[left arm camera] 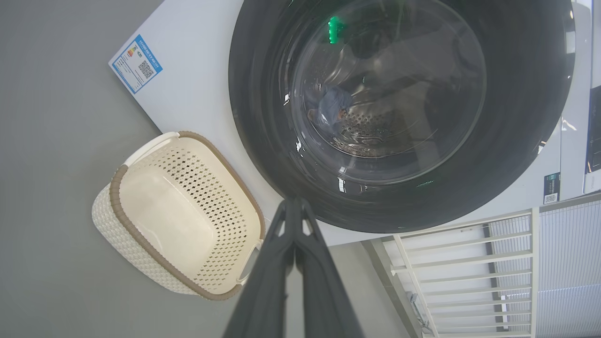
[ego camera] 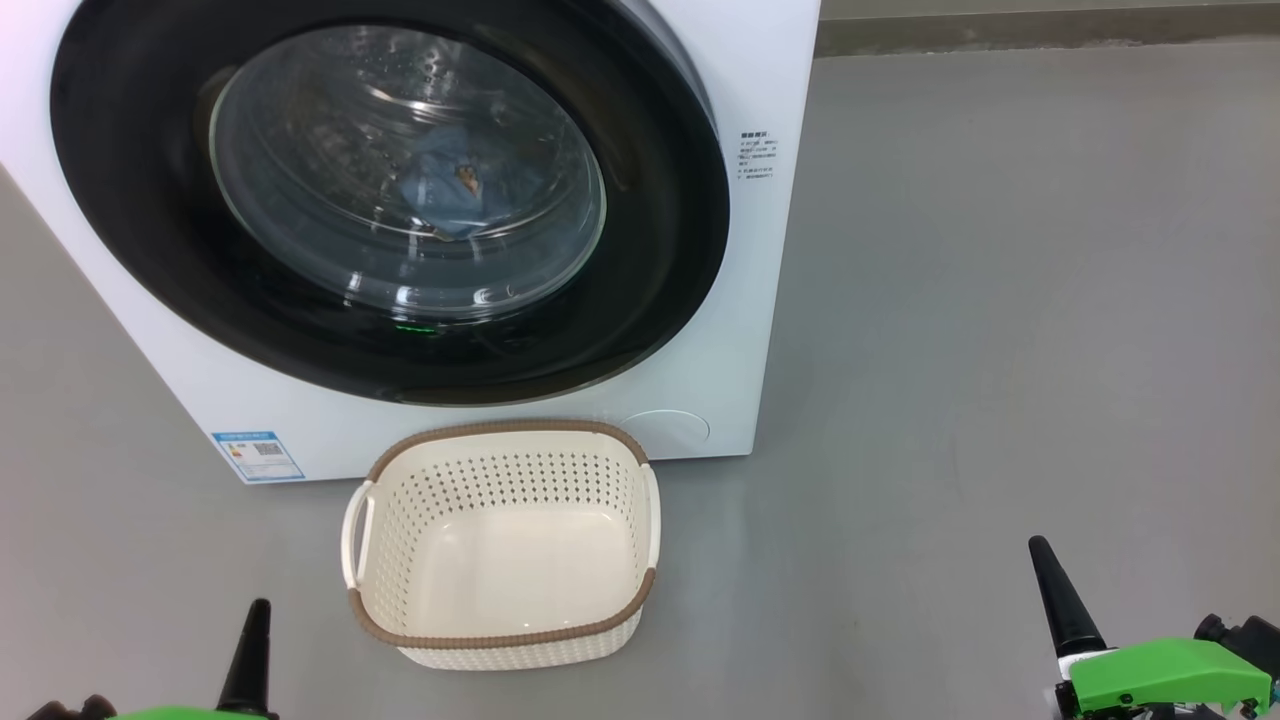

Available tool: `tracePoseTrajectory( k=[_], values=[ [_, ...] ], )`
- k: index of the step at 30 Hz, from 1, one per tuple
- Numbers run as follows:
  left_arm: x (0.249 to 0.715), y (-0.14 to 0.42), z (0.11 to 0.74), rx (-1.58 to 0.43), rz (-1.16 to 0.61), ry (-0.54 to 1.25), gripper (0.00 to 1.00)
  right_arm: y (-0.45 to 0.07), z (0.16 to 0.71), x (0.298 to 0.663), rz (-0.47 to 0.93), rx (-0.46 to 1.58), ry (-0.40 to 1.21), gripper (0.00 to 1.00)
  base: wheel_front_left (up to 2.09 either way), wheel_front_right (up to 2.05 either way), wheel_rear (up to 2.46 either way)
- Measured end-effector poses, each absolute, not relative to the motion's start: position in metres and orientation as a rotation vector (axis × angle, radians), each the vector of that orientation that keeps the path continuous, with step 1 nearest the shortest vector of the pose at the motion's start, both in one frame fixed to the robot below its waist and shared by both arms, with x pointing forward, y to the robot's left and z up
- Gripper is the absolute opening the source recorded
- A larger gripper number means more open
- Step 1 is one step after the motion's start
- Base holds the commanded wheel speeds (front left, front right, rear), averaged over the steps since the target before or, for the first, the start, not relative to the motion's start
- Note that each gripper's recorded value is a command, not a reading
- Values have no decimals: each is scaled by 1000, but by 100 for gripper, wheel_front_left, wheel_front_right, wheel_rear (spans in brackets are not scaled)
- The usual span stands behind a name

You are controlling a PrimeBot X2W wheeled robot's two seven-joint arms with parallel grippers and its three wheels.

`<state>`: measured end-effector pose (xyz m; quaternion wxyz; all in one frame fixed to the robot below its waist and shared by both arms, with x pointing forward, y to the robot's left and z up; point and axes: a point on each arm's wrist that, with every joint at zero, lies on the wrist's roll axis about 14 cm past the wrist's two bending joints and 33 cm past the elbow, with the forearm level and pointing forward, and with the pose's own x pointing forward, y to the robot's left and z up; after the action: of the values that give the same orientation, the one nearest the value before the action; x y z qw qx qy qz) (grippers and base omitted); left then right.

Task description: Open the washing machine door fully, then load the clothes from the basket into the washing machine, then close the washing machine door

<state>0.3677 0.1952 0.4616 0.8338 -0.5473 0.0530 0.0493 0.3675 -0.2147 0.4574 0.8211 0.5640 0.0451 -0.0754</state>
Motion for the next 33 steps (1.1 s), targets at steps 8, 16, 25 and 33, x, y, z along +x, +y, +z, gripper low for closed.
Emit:
tracePoseTrajectory(
  k=[8, 16, 25, 33],
  values=[
    [370, 195, 466, -1249, 97, 100, 0, -214, 462, 369, -152, 1276, 85, 0, 0, 0, 0],
    [372, 193, 469, -1332, 86, 98, 0, -213, 467, 371, -138, 1348, 72, 0, 0, 0, 0],
    [374, 191, 475, -1435, 70, 87, 0, -210, 473, 374, -115, 1436, 62, 0, 0, 0, 0],
    [377, 190, 482, -1517, 48, 75, 0, -209, 478, 375, -97, 1521, 48, 0, 0, 0, 0]
  ],
)
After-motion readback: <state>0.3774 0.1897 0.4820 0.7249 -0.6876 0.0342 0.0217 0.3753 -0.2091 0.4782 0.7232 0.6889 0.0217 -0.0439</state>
